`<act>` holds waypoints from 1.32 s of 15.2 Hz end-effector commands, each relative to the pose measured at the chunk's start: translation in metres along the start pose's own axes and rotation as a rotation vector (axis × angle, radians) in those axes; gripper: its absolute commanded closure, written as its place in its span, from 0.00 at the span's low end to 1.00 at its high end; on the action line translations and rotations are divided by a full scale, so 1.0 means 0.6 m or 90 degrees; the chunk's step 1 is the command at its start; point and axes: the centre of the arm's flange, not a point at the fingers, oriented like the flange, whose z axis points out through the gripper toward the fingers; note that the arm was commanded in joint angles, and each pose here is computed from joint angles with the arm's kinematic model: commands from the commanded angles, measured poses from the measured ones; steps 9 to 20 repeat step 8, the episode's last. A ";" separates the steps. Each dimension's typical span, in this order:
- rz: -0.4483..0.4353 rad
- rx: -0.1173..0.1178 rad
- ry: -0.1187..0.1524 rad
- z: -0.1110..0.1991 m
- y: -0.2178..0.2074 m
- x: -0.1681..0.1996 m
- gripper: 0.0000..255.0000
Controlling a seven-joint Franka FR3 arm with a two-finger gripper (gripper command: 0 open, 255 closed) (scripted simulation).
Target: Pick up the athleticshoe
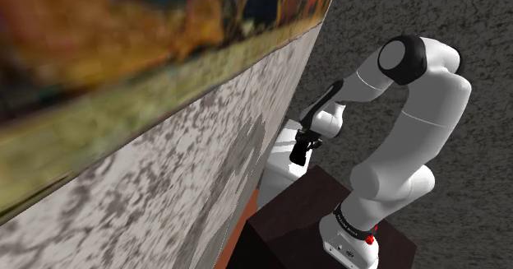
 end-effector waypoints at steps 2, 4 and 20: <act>0.000 0.001 0.001 -0.027 -0.002 0.004 1.00; 0.000 0.001 0.001 -0.045 -0.004 0.006 1.00; 0.000 0.001 0.001 -0.063 -0.005 0.009 1.00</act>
